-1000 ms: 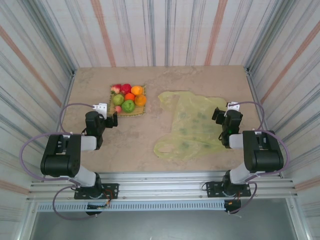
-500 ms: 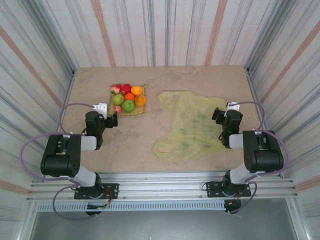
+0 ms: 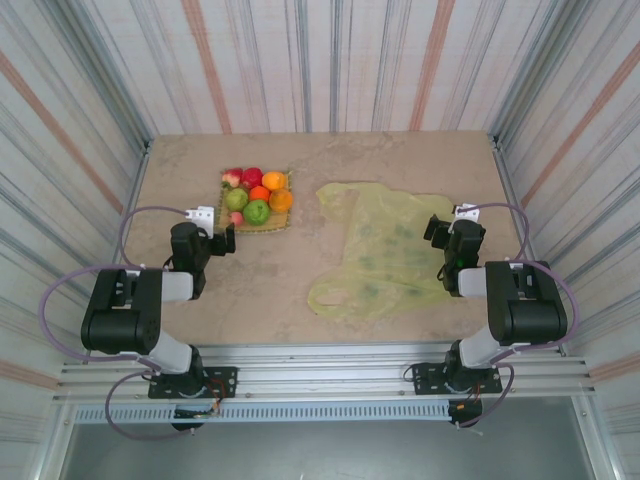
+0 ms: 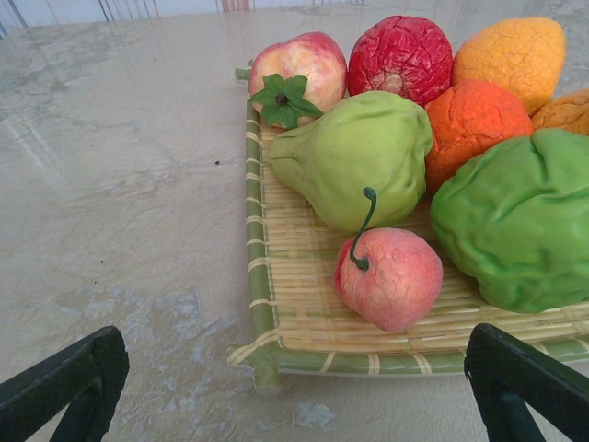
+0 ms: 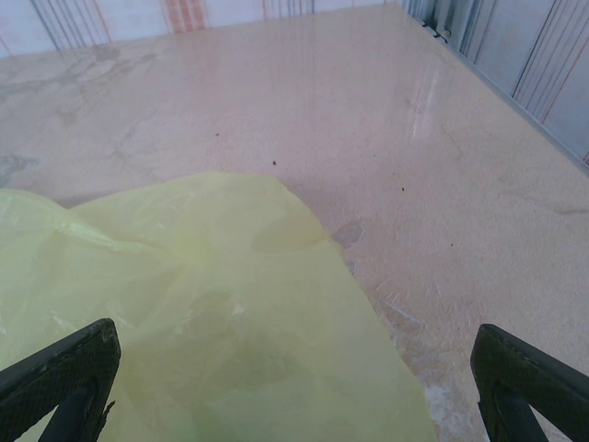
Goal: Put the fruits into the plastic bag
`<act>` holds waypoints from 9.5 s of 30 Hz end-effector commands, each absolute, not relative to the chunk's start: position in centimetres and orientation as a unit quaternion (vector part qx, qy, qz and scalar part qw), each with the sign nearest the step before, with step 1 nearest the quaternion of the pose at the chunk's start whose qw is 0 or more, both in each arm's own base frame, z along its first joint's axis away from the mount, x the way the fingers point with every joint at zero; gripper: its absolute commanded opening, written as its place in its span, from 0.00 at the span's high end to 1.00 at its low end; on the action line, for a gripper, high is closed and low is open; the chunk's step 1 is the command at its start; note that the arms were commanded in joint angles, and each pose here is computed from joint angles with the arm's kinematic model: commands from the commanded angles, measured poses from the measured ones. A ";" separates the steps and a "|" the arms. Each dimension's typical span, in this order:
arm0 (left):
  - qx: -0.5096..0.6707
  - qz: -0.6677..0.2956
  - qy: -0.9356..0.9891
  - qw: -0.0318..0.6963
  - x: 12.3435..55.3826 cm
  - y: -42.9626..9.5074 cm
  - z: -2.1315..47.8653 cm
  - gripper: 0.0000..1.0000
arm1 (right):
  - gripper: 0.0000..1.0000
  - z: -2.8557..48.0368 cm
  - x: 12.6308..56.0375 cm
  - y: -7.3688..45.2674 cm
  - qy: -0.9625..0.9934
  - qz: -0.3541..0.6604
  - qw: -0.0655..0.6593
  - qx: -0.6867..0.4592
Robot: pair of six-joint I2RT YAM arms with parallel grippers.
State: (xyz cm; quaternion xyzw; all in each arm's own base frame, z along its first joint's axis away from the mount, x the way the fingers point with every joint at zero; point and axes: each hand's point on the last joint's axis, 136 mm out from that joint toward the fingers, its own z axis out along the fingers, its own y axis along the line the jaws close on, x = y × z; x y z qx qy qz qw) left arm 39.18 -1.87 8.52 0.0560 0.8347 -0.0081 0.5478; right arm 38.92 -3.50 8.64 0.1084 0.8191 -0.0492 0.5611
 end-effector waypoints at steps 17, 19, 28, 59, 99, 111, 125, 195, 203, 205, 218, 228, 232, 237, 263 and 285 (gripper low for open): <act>-0.126 0.044 0.822 0.554 36.5 4.6 13.1 0.01 | 0.01 15.4 36.4 -9.0 0.779 -0.054 0.557 0.282; -0.179 0.034 0.818 0.546 35.5 5.5 13.9 0.01 | 0.01 17.2 35.9 -9.9 0.770 -0.040 0.549 0.323; -0.263 -0.120 0.797 0.530 32.9 2.6 19.1 0.02 | 0.00 23.7 36.5 -4.1 0.790 0.028 0.554 0.259; 0.006 -0.256 0.873 0.415 34.7 -16.3 22.8 0.01 | 0.02 7.5 38.2 20.3 0.942 -0.067 0.325 0.047; 0.363 -0.221 0.800 0.424 37.4 -32.7 19.1 0.02 | 1.00 21.1 33.6 17.9 0.912 0.189 0.332 -0.149; 0.353 -0.211 0.819 0.401 40.6 -34.8 17.1 0.53 | 1.00 22.9 32.9 17.7 0.905 0.162 0.332 -0.213; 0.300 -0.256 0.807 0.439 32.9 -28.0 24.2 0.98 | 1.00 25.0 33.7 19.3 0.877 0.135 0.343 -0.308; 0.140 -0.416 0.830 0.344 34.2 -28.5 26.9 0.98 | 1.00 22.6 33.5 17.2 0.882 -0.041 0.395 -0.255; 0.155 -0.323 0.852 0.382 37.9 -27.3 24.8 0.53 | 1.00 25.2 34.3 18.3 0.923 0.096 0.340 -0.154; 0.163 -0.319 0.848 0.390 38.0 -27.2 25.3 0.42 | 1.00 25.3 34.6 17.7 0.934 0.125 0.314 -0.114; 0.105 -0.295 0.848 0.429 34.6 -21.2 26.7 0.07 | 1.00 25.9 35.9 15.9 0.931 0.231 0.282 0.010; 0.069 -0.329 0.860 0.384 31.0 -19.8 23.8 0.08 | 1.00 26.2 37.0 15.4 0.908 0.287 0.293 0.082; 0.065 -0.303 0.873 0.378 31.3 -19.1 22.7 0.08 | 1.00 25.5 37.6 15.3 0.909 0.284 0.290 0.096; 0.061 -0.277 0.885 0.369 32.1 -18.7 21.2 0.08 | 1.00 24.6 38.2 14.8 0.915 0.257 0.293 0.108; 0.037 -0.086 0.957 0.276 39.8 -11.5 15.0 0.11 | 1.00 18.3 42.3 14.4 0.940 0.200 0.257 0.107; 0.122 0.009 0.970 0.212 44.6 -13.6 9.3 0.13 | 1.00 17.7 41.1 14.5 0.946 0.199 0.239 0.088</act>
